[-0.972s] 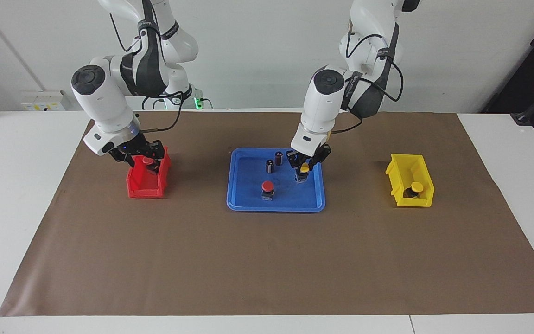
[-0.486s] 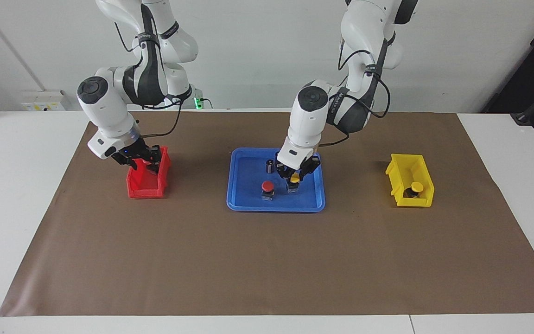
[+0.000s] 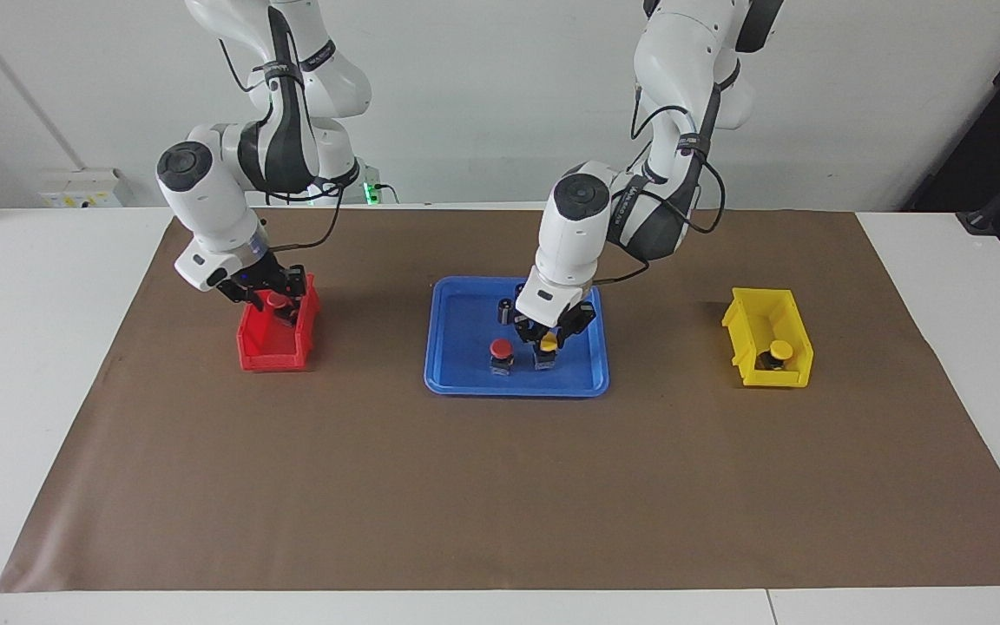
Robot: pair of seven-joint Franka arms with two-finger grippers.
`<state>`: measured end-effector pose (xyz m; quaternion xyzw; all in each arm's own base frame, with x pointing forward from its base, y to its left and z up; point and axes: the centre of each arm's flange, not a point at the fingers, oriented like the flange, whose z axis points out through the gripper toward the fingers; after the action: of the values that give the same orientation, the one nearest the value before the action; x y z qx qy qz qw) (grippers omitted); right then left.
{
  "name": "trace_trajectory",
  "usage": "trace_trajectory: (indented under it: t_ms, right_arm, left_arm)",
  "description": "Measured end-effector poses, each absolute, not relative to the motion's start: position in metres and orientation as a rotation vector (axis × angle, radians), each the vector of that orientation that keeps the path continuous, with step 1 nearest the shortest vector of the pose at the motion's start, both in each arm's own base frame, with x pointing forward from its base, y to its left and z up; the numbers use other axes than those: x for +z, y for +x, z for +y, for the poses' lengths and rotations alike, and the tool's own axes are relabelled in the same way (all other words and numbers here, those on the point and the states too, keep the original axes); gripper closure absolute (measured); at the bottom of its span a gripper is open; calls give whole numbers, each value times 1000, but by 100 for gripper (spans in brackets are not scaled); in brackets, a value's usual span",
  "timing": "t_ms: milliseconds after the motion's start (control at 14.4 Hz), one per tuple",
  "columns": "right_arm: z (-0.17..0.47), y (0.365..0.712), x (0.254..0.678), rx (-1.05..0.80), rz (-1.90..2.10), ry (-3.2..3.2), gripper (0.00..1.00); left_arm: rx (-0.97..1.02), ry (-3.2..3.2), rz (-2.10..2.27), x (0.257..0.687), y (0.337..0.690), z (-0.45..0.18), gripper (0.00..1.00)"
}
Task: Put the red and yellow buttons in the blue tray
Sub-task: 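Release the red button in the tray while the left gripper places yellow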
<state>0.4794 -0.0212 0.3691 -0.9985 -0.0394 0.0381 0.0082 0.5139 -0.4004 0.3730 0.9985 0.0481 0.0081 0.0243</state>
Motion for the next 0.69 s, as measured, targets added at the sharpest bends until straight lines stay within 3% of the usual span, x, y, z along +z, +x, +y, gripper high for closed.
trace_trajectory:
  t_ms: [347, 694]
  right_arm:
    - [-26, 474, 366, 125, -144, -3118, 37]
    - [-26, 467, 359, 105, -177, -3118, 40]
  left_arm:
    - [34, 3084, 143, 373, 514, -402, 59]
    - [33, 3085, 138, 372, 512, -404, 44]
